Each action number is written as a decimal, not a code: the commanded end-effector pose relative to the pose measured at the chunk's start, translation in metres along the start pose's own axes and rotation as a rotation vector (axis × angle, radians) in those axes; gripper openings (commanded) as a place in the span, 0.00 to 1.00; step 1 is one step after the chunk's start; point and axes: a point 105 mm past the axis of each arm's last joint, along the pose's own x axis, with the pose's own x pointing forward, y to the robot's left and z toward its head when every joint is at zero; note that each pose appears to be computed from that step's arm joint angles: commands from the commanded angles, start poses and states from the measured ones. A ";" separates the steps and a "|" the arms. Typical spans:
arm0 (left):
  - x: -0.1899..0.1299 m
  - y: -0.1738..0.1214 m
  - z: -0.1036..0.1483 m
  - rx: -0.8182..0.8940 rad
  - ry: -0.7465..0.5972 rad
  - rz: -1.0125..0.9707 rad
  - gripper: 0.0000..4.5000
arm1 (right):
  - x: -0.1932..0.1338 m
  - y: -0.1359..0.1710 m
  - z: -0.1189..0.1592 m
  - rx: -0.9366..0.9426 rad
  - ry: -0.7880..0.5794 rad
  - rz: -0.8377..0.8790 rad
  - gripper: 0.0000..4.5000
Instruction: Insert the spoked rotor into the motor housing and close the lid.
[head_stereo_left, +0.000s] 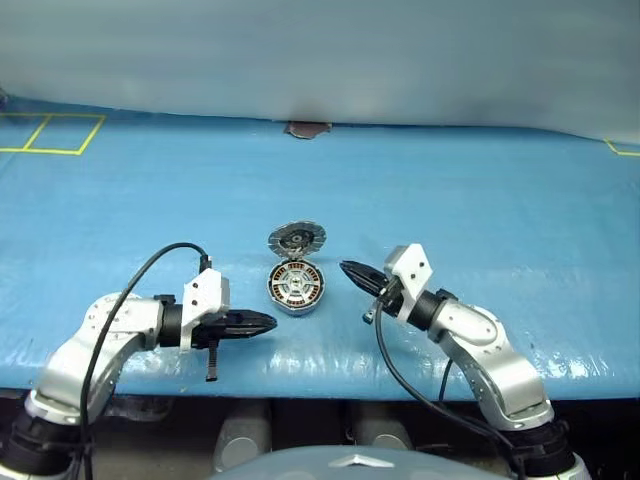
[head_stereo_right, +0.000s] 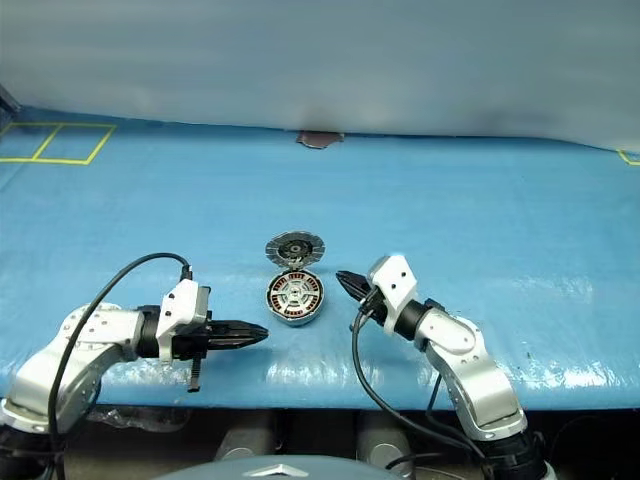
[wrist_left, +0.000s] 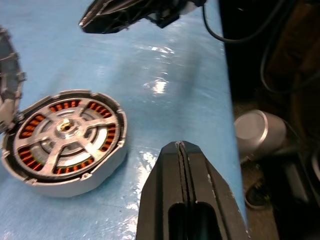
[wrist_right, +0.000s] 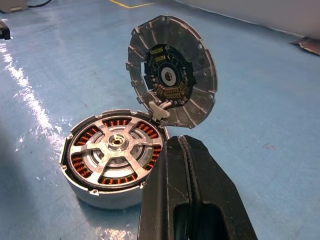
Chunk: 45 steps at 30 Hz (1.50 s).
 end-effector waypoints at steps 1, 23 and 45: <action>-0.003 0.000 0.007 0.042 -0.060 0.119 0.01 | 0.016 0.007 0.002 0.000 0.029 0.000 0.00; -0.015 -0.004 -0.025 -0.048 -0.087 0.242 0.01 | 0.061 0.045 -0.031 0.038 0.180 0.152 0.00; -0.040 0.139 0.036 -0.066 -0.267 0.301 0.01 | 0.000 0.038 -0.022 0.091 -0.001 0.060 0.00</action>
